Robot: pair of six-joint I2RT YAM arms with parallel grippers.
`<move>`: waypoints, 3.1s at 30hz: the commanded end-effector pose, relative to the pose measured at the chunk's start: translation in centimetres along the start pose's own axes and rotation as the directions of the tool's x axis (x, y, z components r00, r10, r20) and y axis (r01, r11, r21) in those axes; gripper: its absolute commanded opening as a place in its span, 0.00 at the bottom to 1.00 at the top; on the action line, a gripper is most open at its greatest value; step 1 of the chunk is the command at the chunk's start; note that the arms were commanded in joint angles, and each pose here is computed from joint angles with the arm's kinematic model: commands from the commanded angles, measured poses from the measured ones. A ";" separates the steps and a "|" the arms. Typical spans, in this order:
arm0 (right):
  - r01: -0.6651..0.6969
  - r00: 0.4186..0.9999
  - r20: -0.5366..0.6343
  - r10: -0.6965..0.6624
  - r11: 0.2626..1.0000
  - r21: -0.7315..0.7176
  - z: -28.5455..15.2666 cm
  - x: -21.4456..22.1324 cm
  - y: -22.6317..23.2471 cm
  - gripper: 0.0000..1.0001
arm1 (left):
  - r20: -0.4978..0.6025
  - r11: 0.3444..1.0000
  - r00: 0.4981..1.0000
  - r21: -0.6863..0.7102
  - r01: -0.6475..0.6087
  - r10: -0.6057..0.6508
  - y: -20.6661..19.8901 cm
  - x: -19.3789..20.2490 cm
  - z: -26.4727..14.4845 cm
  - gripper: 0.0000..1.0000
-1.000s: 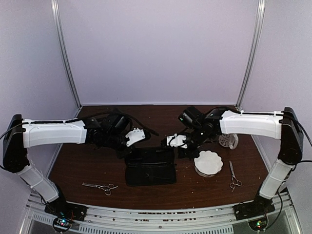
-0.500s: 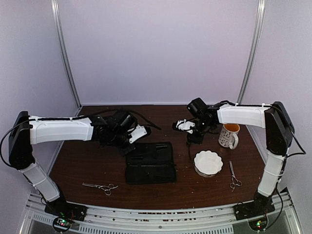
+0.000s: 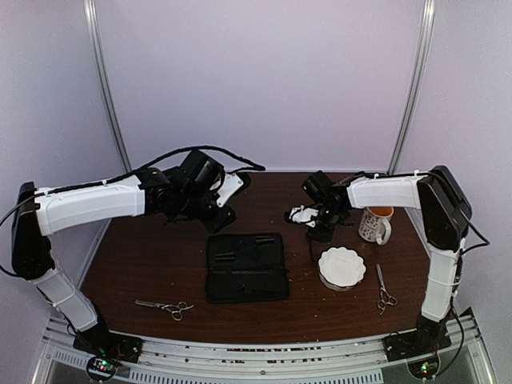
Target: Sort the hair-cutting tools
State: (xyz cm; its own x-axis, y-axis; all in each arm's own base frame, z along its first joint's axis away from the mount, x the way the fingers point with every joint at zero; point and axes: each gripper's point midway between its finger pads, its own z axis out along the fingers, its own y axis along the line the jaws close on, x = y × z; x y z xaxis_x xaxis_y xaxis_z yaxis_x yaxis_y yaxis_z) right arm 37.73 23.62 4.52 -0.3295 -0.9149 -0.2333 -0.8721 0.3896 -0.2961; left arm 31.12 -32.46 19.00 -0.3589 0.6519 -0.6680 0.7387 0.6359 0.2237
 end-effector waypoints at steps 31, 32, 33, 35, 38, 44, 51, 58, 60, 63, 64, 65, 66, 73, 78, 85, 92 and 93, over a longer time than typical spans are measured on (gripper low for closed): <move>0.201 0.979 0.025 -0.200 0.979 -0.038 0.1 -4.5 3.8 0.34 | -0.008 0.998 0.998 0.005 0.065 -0.065 -0.6 3.0 -0.1 0.40; 0.215 0.976 0.036 -0.214 0.976 -0.043 -0.2 -4.5 3.9 0.34 | -0.010 0.998 0.998 0.005 0.065 -0.064 -0.6 3.1 -0.1 0.40; 0.233 0.972 0.041 -0.231 0.971 -0.049 -0.4 -4.5 4.0 0.34 | -0.010 0.998 0.998 0.007 0.064 -0.064 -0.7 3.1 -0.2 0.40; 0.267 0.963 0.052 -0.264 0.962 -0.063 -0.7 -4.6 4.2 0.35 | -0.011 0.998 0.998 0.008 0.064 -0.064 -0.7 3.1 -0.2 0.40; 0.307 0.951 0.070 -0.302 0.947 -0.092 -0.9 -5.0 4.6 0.43 | -0.011 0.998 0.998 0.017 0.065 -0.065 -0.8 3.1 -0.2 0.40; 0.423 0.906 0.079 -0.416 0.896 -0.136 -0.7 -5.6 5.0 0.50 | -0.016 0.997 0.998 0.030 0.065 -0.064 -1.1 3.5 -0.1 0.40; 0.528 0.846 0.036 -0.533 0.824 -0.204 0.5 -4.7 5.4 0.49 | -0.012 0.997 0.998 0.041 0.067 -0.066 -1.3 3.9 -0.4 0.40; 0.564 0.807 0.001 -0.591 0.769 -0.299 0.5 -3.3 5.6 0.48 | -0.014 0.997 0.998 0.045 0.063 -0.062 -1.4 4.3 -0.6 0.40; 0.551 0.809 -0.015 -0.588 0.767 -0.328 0.6 -2.9 5.6 0.47 | -0.014 0.997 0.998 0.049 0.063 -0.062 -1.5 4.5 -0.5 0.40; 0.520 0.820 -0.027 -0.571 0.765 -0.379 0.5 -2.1 5.6 0.46 | -0.013 0.996 0.998 0.059 0.063 -0.062 -1.8 4.6 -0.4 0.40; 0.513 0.823 -0.030 -0.567 0.767 -0.386 0.6 -2.0 5.5 0.45 | -0.013 0.996 0.998 0.062 0.061 -0.060 -1.8 4.6 -0.3 0.40; 0.508 0.827 -0.035 -0.561 0.772 -0.382 0.6 -1.9 5.4 0.45 | -0.011 0.996 0.998 0.062 0.062 -0.061 -1.8 4.6 -0.2 0.40; 0.503 0.830 -0.039 -0.557 0.776 -0.380 0.8 -1.7 5.3 0.44 | -0.011 0.996 0.998 0.062 0.062 -0.062 -1.8 4.6 -0.2 0.40; 0.462 0.864 -0.061 -0.500 0.834 -0.301 2.1 -1.7 4.3 0.26 | -0.010 0.996 0.998 0.068 0.059 -0.059 -2.0 4.6 0.0 0.40; 0.446 0.885 -0.030 -0.465 0.864 -0.233 1.7 -2.1 3.8 0.12 | -0.012 0.996 0.998 0.073 0.055 -0.054 -2.0 4.7 -0.1 0.40; 0.452 0.889 0.004 -0.458 0.875 -0.174 0.7 -1.8 3.7 0.00 | -0.038 0.995 0.997 0.070 0.065 -0.062 -2.1 6.2 -0.6 0.40; 0.425 0.905 0.047 -0.422 0.903 -0.059 -3.4 -3.0 1.7 0.00 | -0.075 0.992 0.992 0.077 0.103 -0.097 -2.5 8.4 -1.1 0.40; 0.418 0.907 0.073 -0.414 0.907 -0.052 -4.5 -3.6 1.6 0.00 | -0.079 0.990 0.991 0.074 0.117 -0.111 -2.5 8.7 -1.1 0.40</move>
State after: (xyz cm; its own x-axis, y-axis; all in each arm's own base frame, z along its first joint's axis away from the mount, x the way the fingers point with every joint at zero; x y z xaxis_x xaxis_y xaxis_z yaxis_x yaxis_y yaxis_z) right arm 34.55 26.20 3.56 0.1114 -0.9915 -0.0668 -0.9748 -0.0959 -0.2013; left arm 26.21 -28.20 13.22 -0.4580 0.6482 -0.6083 0.7488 0.6501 0.1290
